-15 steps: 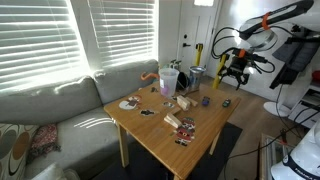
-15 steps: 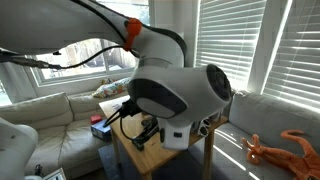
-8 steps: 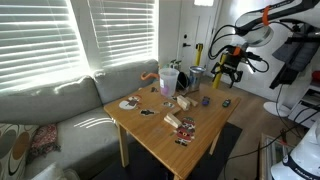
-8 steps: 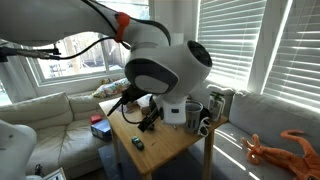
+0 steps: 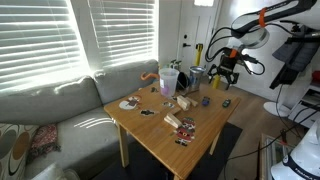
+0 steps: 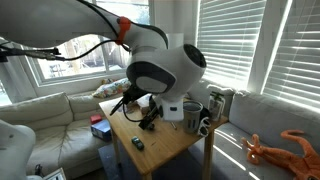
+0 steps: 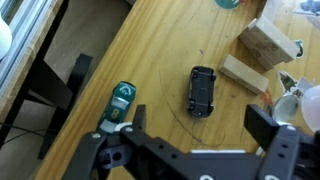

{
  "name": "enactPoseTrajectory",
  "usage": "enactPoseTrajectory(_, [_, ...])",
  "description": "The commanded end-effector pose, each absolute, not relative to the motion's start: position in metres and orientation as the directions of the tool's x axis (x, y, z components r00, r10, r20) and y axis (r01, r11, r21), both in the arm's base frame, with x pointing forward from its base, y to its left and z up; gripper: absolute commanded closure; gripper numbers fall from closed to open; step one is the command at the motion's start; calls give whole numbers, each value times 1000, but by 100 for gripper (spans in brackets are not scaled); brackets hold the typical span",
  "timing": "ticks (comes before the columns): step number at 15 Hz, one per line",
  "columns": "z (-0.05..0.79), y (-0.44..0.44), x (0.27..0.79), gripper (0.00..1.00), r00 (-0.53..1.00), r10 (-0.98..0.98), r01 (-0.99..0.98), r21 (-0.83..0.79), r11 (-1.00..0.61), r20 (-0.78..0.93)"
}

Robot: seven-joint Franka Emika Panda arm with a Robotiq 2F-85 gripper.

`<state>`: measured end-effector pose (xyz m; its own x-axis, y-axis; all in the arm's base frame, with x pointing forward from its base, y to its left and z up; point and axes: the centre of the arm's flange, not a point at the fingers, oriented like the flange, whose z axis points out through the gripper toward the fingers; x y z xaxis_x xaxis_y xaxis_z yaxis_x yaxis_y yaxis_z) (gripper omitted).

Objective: Flip the toy cars to make them stand on wheels starting with the toy car at the bottom of the table surface

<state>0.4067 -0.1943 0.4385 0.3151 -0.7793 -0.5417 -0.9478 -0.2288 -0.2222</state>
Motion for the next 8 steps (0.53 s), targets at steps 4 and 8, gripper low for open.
enactPoseTrajectory(4, [413,-152,433,0,311,-768,-948,-234,-214,-560])
enactPoseTrajectory(8, [401,-137,444,0,290,-786,-955,-217,-201,-546])
